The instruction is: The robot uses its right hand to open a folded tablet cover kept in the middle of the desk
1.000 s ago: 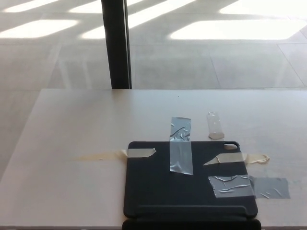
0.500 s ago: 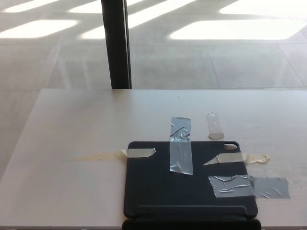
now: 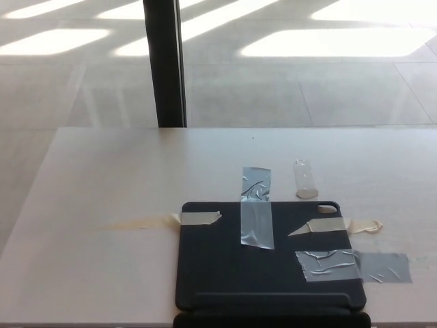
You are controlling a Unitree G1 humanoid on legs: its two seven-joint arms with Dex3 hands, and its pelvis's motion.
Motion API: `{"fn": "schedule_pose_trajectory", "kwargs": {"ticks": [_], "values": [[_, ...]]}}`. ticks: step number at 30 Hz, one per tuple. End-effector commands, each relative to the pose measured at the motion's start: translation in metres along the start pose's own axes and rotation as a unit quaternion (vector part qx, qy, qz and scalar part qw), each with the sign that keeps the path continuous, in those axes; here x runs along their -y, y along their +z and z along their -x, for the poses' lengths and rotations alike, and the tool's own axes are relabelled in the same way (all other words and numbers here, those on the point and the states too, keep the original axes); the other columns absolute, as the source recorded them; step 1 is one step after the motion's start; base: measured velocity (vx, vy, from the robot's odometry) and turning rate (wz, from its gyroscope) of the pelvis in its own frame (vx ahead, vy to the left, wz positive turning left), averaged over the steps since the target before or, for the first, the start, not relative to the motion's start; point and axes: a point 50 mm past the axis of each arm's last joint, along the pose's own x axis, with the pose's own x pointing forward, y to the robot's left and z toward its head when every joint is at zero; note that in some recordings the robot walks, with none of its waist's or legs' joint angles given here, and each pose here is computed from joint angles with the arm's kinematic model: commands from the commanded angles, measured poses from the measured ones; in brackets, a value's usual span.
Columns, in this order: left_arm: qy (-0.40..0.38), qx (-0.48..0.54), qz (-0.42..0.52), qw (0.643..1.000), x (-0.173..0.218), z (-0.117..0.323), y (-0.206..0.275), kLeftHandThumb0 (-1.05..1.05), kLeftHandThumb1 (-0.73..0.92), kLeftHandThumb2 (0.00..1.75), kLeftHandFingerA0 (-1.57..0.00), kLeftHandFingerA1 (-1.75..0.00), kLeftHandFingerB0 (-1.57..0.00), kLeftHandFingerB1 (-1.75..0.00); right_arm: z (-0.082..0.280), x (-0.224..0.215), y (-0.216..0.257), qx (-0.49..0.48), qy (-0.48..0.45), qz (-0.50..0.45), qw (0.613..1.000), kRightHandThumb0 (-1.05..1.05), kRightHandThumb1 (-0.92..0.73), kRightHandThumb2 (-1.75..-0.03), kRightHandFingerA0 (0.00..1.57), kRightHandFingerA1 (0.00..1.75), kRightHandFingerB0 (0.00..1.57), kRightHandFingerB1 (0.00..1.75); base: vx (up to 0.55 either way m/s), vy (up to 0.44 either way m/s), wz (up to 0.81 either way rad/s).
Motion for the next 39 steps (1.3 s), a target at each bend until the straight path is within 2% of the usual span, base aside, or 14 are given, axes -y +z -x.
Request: {"fn": "schedule_pose_trajectory", "kwargs": {"ticks": [1,2,12,14,18,19,23,25,27,28,29,31,36,39], "values": [[0.017,-0.020,0.033,0.999,-0.015,0.002,-0.010,-0.52,0.47,0.58,-0.89,-0.85,-0.78,-0.82,0.024,0.017,-0.149,-0.125,-0.345,-0.410,0.835,-0.68,-0.60,-0.59,0.69,1.25,0.60,0.62,0.00,0.000,0.00],[0.017,-0.020,0.034,0.999,-0.015,0.002,-0.011,-0.53,0.49,0.58,-0.88,-0.85,-0.79,-0.83,0.022,0.014,-0.151,-0.138,-0.319,-0.384,0.855,-0.81,-0.51,-0.84,0.75,1.29,0.54,0.63,0.00,0.000,0.00],[0.015,-0.028,0.052,0.998,-0.017,0.002,-0.014,-0.52,0.55,0.60,-0.87,-0.87,-0.67,-0.75,0.022,0.006,-0.160,-0.153,-0.298,-0.377,0.863,-0.83,-0.51,-0.86,0.85,1.21,0.60,0.63,0.00,0.000,0.00],[0.016,-0.028,0.054,0.998,-0.016,0.002,-0.014,-0.52,0.55,0.60,-0.88,-0.87,-0.68,-0.77,0.022,0.006,-0.161,-0.158,-0.294,-0.378,0.864,-0.79,-0.69,-0.61,0.85,1.49,0.65,0.61,0.00,0.000,0.00],[0.013,-0.029,0.056,0.998,-0.017,0.003,-0.015,-0.53,0.56,0.60,-0.85,-0.87,-0.65,-0.75,0.020,0.002,-0.162,-0.161,-0.298,-0.386,0.858,-0.76,-0.64,-0.60,0.89,1.41,0.72,0.62,0.00,0.000,0.00],[0.011,-0.029,0.056,0.998,-0.016,0.002,-0.014,-0.52,0.57,0.60,-0.80,-0.85,-0.63,-0.75,0.019,0.001,-0.161,-0.174,-0.299,-0.380,0.858,-0.78,-0.47,-0.89,1.01,1.22,0.71,0.68,0.00,0.000,0.00],[0.013,-0.030,0.054,0.998,-0.015,0.002,-0.013,-0.55,0.57,0.59,-0.83,-0.85,-0.63,-0.74,0.015,-0.003,-0.161,-0.163,-0.290,-0.378,0.864,-0.76,-0.65,-0.61,0.81,1.01,0.74,0.63,0.00,0.000,0.00],[0.016,-0.029,0.053,0.998,-0.014,0.002,-0.012,-0.56,0.56,0.60,-0.87,-0.87,-0.64,-0.74,0.016,-0.002,-0.161,-0.161,-0.288,-0.363,0.872,-0.76,-0.66,-0.60,0.89,1.28,0.75,0.64,0.00,0.000,0.00],[0.010,-0.027,0.058,0.998,-0.012,0.002,-0.011,-0.53,0.59,0.62,-0.83,-0.88,-0.61,-0.74,0.015,-0.002,-0.161,-0.147,-0.275,-0.353,0.882,-0.74,-0.68,-0.61,0.78,0.88,0.73,0.67,0.00,0.000,0.00],[0.007,-0.026,0.060,0.998,-0.011,0.001,-0.011,-0.54,0.58,0.62,-0.84,-0.88,-0.61,-0.75,0.014,-0.002,-0.161,-0.149,-0.274,-0.349,0.884,-0.71,-0.52,-1.00,0.78,0.87,0.71,0.75,0.00,0.000,0.00],[0.007,-0.025,0.062,0.998,-0.012,0.002,-0.011,-0.55,0.58,0.62,-0.84,-0.89,-0.61,-0.75,0.014,-0.003,-0.160,-0.145,-0.284,-0.351,0.881,-0.73,-0.65,-0.60,0.75,0.73,0.76,0.66,0.00,0.000,0.00],[0.008,-0.025,0.062,0.998,-0.014,0.002,-0.012,-0.57,0.59,0.62,-0.81,-0.87,-0.59,-0.74,0.014,-0.002,-0.159,-0.161,-0.298,-0.364,0.868,-0.76,-0.63,-0.60,0.76,1.18,0.77,0.61,0.00,0.000,0.00],[0.010,-0.028,0.069,0.997,-0.010,0.001,-0.009,-0.56,0.59,0.61,-0.85,-0.87,-0.60,-0.74,0.010,-0.007,-0.157,-0.150,-0.290,-0.378,0.866,-0.74,-0.63,-0.59,0.64,0.55,0.58,0.55,0.00,0.000,0.00],[0.013,-0.026,0.074,0.997,-0.010,0.001,-0.009,-0.56,0.59,0.61,-0.84,-0.88,-0.63,-0.76,0.011,-0.008,-0.159,-0.142,-0.272,-0.367,0.878,-0.73,-0.68,-0.61,0.71,0.81,0.58,0.65,0.00,0.000,0.00]]}}
